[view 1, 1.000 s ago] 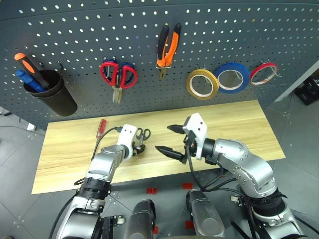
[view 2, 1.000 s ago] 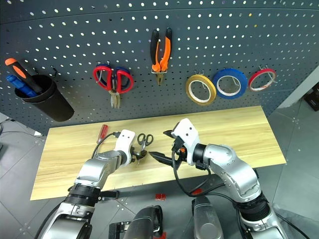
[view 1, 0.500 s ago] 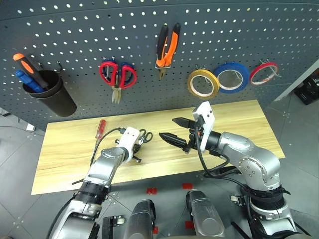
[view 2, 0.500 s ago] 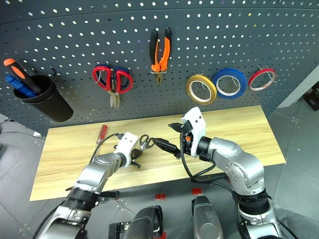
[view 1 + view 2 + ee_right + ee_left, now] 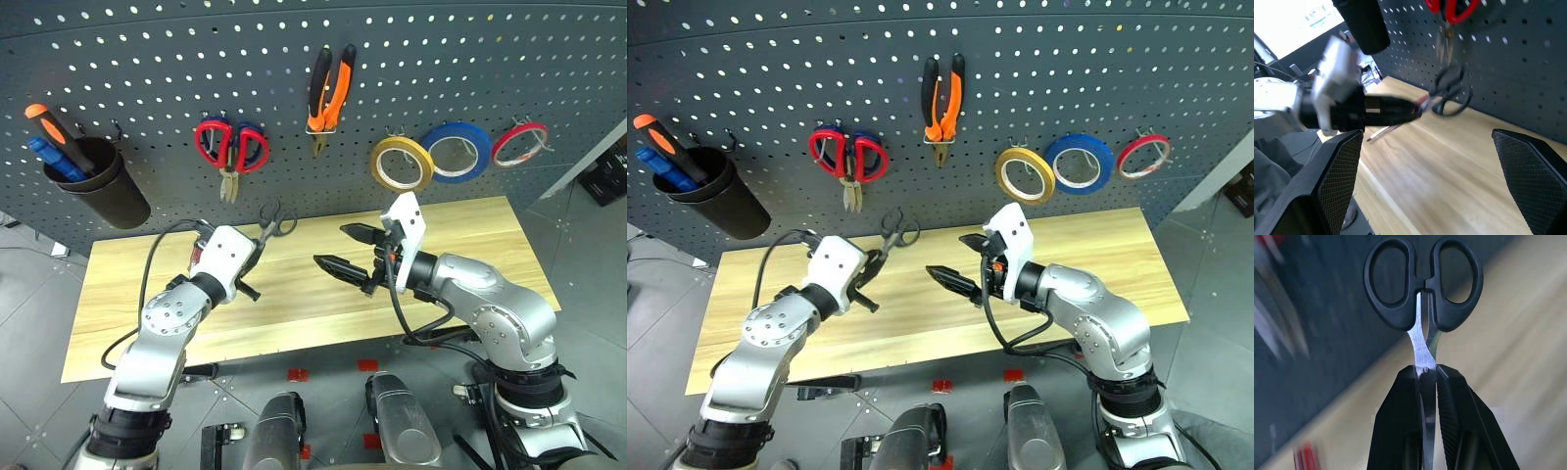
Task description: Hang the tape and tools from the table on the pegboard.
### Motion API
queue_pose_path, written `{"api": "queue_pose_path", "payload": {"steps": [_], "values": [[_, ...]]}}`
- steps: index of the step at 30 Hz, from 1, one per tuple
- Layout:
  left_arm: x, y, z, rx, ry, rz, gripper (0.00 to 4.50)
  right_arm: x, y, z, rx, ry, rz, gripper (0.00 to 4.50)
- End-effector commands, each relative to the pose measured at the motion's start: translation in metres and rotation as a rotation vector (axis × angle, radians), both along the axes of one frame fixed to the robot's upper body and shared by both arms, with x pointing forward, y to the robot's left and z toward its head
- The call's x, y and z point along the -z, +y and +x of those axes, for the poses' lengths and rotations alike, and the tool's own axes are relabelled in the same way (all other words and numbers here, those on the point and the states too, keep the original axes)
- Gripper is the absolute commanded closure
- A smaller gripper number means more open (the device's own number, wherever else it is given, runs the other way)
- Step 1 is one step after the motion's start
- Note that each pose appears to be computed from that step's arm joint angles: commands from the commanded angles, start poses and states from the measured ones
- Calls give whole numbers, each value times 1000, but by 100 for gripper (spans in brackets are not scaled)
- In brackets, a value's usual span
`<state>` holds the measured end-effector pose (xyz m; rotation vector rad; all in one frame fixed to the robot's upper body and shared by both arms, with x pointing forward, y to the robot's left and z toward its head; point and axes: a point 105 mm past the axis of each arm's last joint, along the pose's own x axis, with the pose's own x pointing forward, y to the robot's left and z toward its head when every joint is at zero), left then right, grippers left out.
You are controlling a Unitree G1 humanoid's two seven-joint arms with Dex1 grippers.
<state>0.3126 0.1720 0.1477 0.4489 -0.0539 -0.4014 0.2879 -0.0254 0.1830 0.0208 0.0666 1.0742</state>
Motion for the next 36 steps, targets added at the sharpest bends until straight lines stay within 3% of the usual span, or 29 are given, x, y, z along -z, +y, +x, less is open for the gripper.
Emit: {"api": "queue_pose_path", "payload": {"steps": [1,7,12,25,36], "values": [[-33,9,-20,-74,-191,-14,434,-15,6,-10,-48,-121,-7,0],[-54,16,-51,-200,-346,-27,434,-18,12,-12,-68,-235,-39,0],[-71,13,-55,-238,-427,-25,434,-13,17,-14,-102,-269,-64,0],[-81,22,-25,-264,-444,-37,434,-29,27,-7,-120,-308,-24,0],[-64,8,-10,-168,-370,-40,434,-53,35,-5,-120,-361,30,0]]}}
